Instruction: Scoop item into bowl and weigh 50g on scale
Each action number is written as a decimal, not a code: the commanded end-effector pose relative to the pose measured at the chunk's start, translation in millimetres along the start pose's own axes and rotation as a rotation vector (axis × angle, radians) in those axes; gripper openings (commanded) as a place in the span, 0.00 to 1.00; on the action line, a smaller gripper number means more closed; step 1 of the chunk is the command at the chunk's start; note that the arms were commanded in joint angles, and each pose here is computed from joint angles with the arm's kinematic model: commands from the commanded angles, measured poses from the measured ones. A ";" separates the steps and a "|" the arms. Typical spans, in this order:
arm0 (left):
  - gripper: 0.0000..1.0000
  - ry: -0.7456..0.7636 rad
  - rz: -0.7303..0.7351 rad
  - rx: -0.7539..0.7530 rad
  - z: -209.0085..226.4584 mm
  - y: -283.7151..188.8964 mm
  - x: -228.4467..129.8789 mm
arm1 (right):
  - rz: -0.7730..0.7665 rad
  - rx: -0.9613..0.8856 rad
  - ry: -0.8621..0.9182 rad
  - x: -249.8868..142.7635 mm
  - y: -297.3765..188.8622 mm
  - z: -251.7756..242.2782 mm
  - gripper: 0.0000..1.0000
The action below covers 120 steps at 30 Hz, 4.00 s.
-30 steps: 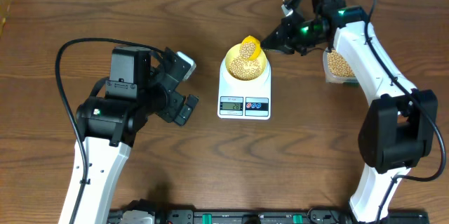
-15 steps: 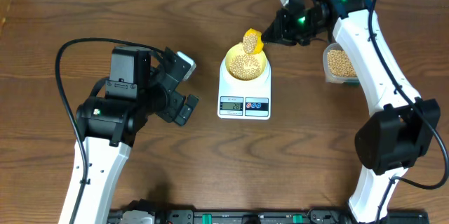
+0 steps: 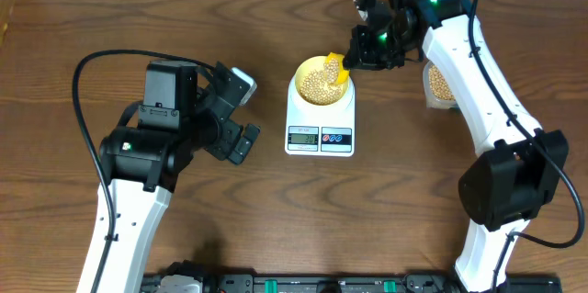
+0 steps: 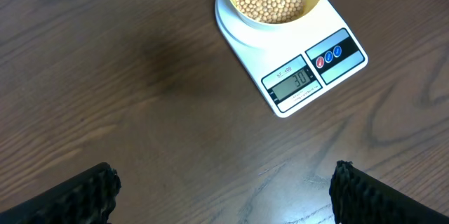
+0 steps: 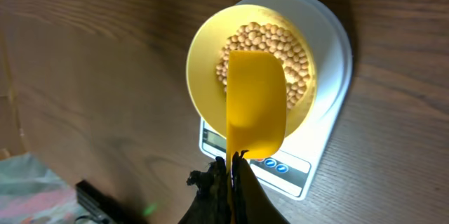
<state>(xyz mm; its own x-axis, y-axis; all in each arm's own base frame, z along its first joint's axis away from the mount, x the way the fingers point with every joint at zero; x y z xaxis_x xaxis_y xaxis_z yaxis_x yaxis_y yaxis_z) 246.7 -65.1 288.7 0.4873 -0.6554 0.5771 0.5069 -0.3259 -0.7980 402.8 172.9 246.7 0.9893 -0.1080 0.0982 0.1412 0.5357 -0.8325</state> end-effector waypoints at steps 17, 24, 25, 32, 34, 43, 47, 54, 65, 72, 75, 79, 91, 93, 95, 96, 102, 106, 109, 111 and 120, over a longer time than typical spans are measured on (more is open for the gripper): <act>0.98 0.008 -0.002 -0.014 -0.4 1.1 -0.5 | -0.140 -0.290 -0.331 -7.1 21.8 29.8 0.01; 0.98 0.008 -0.002 -0.014 -0.4 1.1 -0.5 | -0.139 -0.344 -0.428 -13.6 26.4 36.7 0.01; 0.98 0.008 -0.002 -0.014 -0.4 1.1 -0.5 | -0.145 -0.359 -0.434 -14.2 26.9 37.4 0.01; 0.98 0.008 -0.002 -0.014 -0.4 1.1 -0.5 | -0.165 -0.398 -0.524 -15.9 29.8 44.5 0.01; 0.98 0.008 -0.002 -0.014 -0.4 1.1 -0.5 | -0.168 -0.395 -0.539 -15.8 30.3 46.1 0.01; 0.98 0.008 -0.002 -0.014 -0.4 1.1 -0.5 | -0.168 -0.396 -0.545 -15.5 30.2 46.1 0.01; 0.98 0.008 -0.002 -0.014 -0.4 1.1 -0.5 | -0.174 -0.393 -0.545 -14.4 30.0 46.5 0.01; 0.97 0.008 -0.002 -0.014 -0.4 1.1 -0.5 | -0.181 -0.340 -0.550 -13.0 31.4 51.9 0.01; 0.98 0.008 -0.002 -0.014 -0.4 1.1 -0.5 | -0.144 -0.204 -0.437 -11.3 29.3 51.2 0.01; 0.98 0.008 -0.002 -0.014 -0.4 1.1 -0.5 | -0.112 -0.227 -0.410 -14.4 36.7 45.9 0.01; 0.98 0.008 -0.002 -0.014 -0.4 1.1 -0.5 | -0.092 -0.239 -0.403 -15.7 40.9 42.4 0.01; 0.98 0.008 -0.002 -0.014 -0.4 1.1 -0.5 | -0.119 -0.301 -0.404 -11.9 40.3 37.3 0.01; 0.98 0.008 -0.002 -0.014 -0.4 1.1 -0.5 | -0.148 -0.423 -0.529 -15.1 43.2 40.8 0.01; 0.98 0.008 -0.002 -0.014 -0.4 1.1 -0.5 | -0.146 -0.424 -0.529 -15.0 43.7 40.3 0.01; 0.98 0.008 -0.002 -0.015 -0.4 1.1 -0.5 | -0.145 -0.424 -0.529 -15.1 44.1 40.2 0.01; 0.98 0.008 -0.002 -0.014 -0.4 1.1 -0.5 | -0.144 -0.424 -0.529 -15.2 44.6 39.9 0.01; 0.97 0.008 -0.002 -0.014 -0.4 1.1 -0.5 | -0.138 -0.425 -0.530 -15.0 49.3 38.9 0.01; 0.98 0.008 -0.002 -0.014 -0.4 1.1 -0.5 | -0.125 -0.410 -0.530 -15.1 54.6 39.0 0.01; 0.98 0.008 -0.002 -0.014 -0.4 1.1 -0.5 | -0.113 -0.415 -0.530 -15.5 59.7 37.6 0.01; 0.98 0.008 -0.002 -0.014 -0.4 1.1 -0.5 | -0.106 -0.418 -0.530 -15.7 63.1 36.6 0.01; 0.98 0.008 -0.002 -0.014 -0.4 1.1 -0.5 | -0.090 -0.423 -0.529 -16.4 68.9 34.6 0.01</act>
<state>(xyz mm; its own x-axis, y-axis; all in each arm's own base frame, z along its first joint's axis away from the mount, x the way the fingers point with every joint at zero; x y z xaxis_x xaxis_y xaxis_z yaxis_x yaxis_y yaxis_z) 246.7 -65.1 288.7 0.4873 -0.6554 0.5771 0.5069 -0.3259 -0.7980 396.7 235.0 207.2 0.8836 0.3264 0.3356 0.3006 0.1539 -0.9413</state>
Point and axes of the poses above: each gripper's point midway between its finger pads, its own y axis out along the fingers, its own z axis along the line the jaws close on, x = y × z, the point moved 8 cm from there along -y, back along the fingers, and after that the axes turned 12 degrees about y, right-handed, at the moved point
